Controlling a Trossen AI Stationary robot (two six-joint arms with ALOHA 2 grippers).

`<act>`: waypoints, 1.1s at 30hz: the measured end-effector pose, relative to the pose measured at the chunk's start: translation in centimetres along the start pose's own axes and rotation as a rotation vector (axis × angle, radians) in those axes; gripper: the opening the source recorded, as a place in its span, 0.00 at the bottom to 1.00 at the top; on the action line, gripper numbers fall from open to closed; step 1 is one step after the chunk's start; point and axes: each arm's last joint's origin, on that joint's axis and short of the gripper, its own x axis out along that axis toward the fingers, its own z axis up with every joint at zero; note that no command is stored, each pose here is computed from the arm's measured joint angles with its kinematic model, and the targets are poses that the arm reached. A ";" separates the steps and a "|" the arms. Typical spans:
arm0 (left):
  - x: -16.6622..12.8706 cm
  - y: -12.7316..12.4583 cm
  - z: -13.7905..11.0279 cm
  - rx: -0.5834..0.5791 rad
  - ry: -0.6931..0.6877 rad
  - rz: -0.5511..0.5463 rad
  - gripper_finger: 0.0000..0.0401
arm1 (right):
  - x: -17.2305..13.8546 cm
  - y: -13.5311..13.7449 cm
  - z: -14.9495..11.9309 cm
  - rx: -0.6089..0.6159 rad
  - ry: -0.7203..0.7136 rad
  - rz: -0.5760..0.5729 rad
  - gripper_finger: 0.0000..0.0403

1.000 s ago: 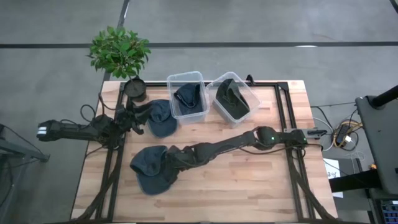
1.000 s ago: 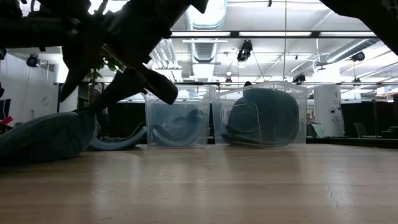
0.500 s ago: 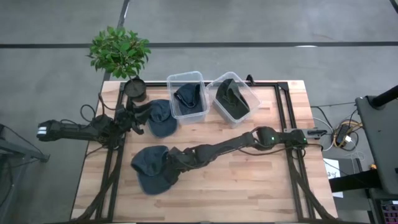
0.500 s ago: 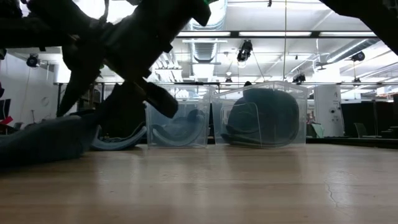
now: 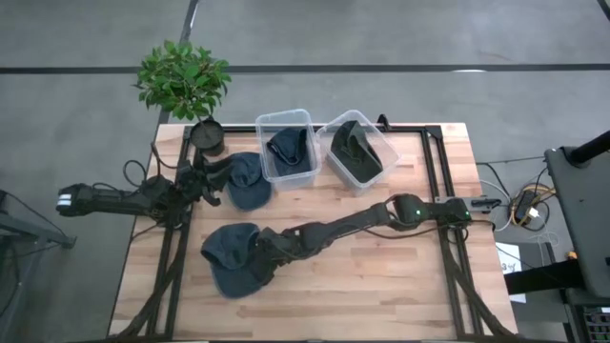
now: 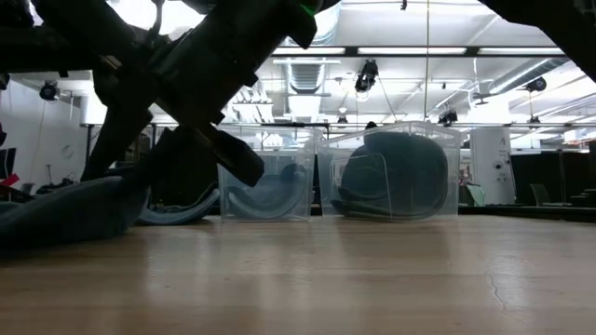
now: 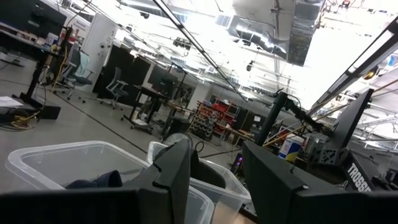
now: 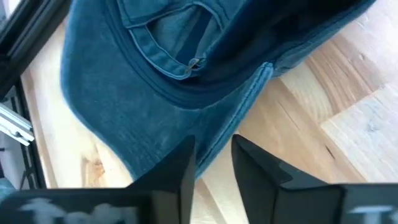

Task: Pick & Place hat
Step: Put the bottom blue cap into the left transparent bin

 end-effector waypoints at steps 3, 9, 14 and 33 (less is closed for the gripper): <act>0.0 0.0 0.0 -0.002 0.000 0.000 0.35 | 0.1 0.0 0.0 -0.006 -0.003 0.003 0.14; 0.0 0.0 -0.1 -0.002 0.002 0.000 0.35 | 0.0 0.0 0.1 -0.037 -0.024 -0.007 0.04; 0.0 0.0 -0.1 -0.001 0.004 0.001 0.35 | -1.0 0.3 0.4 -0.056 -0.021 -0.014 0.03; 0.0 0.0 -0.2 -0.054 0.014 -0.032 0.35 | -17.2 2.0 2.2 -0.022 -0.164 -0.299 0.03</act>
